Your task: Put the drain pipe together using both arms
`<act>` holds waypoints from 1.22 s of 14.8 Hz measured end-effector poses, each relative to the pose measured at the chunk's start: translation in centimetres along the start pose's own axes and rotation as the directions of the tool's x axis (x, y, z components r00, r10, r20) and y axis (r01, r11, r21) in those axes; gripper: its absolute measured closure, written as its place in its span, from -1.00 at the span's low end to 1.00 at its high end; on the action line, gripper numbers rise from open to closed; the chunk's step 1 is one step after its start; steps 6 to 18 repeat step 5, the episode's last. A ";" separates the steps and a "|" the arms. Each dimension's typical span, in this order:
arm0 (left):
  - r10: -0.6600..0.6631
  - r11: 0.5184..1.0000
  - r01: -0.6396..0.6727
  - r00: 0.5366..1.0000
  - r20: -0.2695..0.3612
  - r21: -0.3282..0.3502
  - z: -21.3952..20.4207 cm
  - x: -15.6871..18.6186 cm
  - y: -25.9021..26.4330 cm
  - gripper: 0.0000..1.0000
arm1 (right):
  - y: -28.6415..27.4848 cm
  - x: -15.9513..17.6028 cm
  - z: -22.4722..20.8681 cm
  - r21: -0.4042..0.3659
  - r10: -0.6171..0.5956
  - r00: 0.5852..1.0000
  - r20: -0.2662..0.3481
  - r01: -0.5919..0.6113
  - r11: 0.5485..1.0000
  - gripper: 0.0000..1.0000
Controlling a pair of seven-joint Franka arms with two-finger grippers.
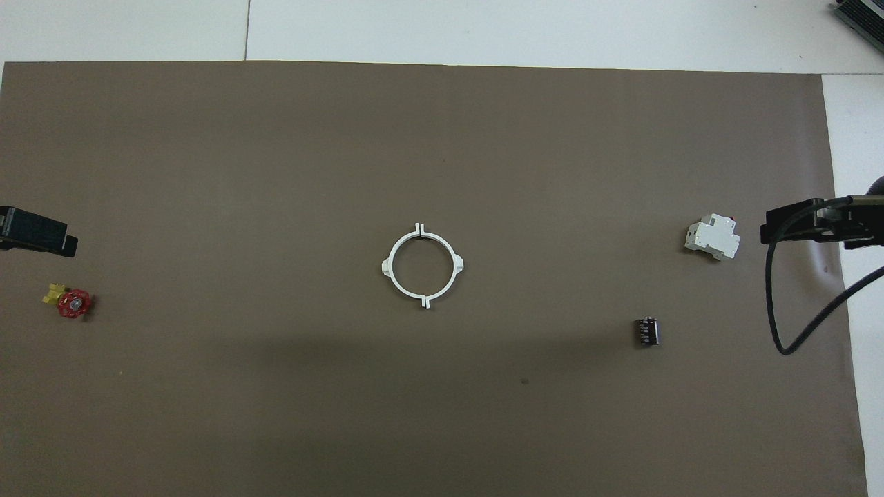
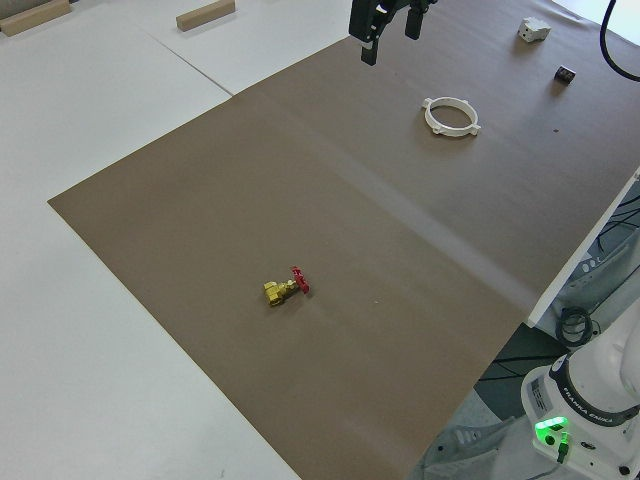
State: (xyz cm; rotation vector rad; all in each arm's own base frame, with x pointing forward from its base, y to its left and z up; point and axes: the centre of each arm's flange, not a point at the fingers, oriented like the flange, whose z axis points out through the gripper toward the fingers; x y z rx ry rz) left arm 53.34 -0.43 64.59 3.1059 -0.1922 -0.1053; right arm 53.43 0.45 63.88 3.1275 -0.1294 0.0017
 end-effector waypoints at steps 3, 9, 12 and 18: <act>-0.004 1.000 0.004 1.000 0.001 0.010 0.0 0.0 -0.1 -1.00 | 0.0 0.0 0.0 0.000 0.000 1.000 0.000 0.000 1.000 -1.00; -0.006 1.000 0.006 1.000 0.001 0.010 0.0 0.0 0.0 -1.00 | 0.0 0.0 0.0 0.000 0.000 1.000 0.000 0.000 1.000 -1.00; -0.006 1.000 0.006 1.000 0.001 0.010 0.0 0.0 0.0 -1.00 | 0.0 0.0 0.0 0.000 0.000 1.000 0.000 0.000 1.000 -1.00; -0.006 1.000 0.006 1.000 0.001 0.010 0.0 0.0 0.0 -1.00 | 0.0 0.0 0.0 0.000 0.000 1.000 0.000 0.000 1.000 -1.00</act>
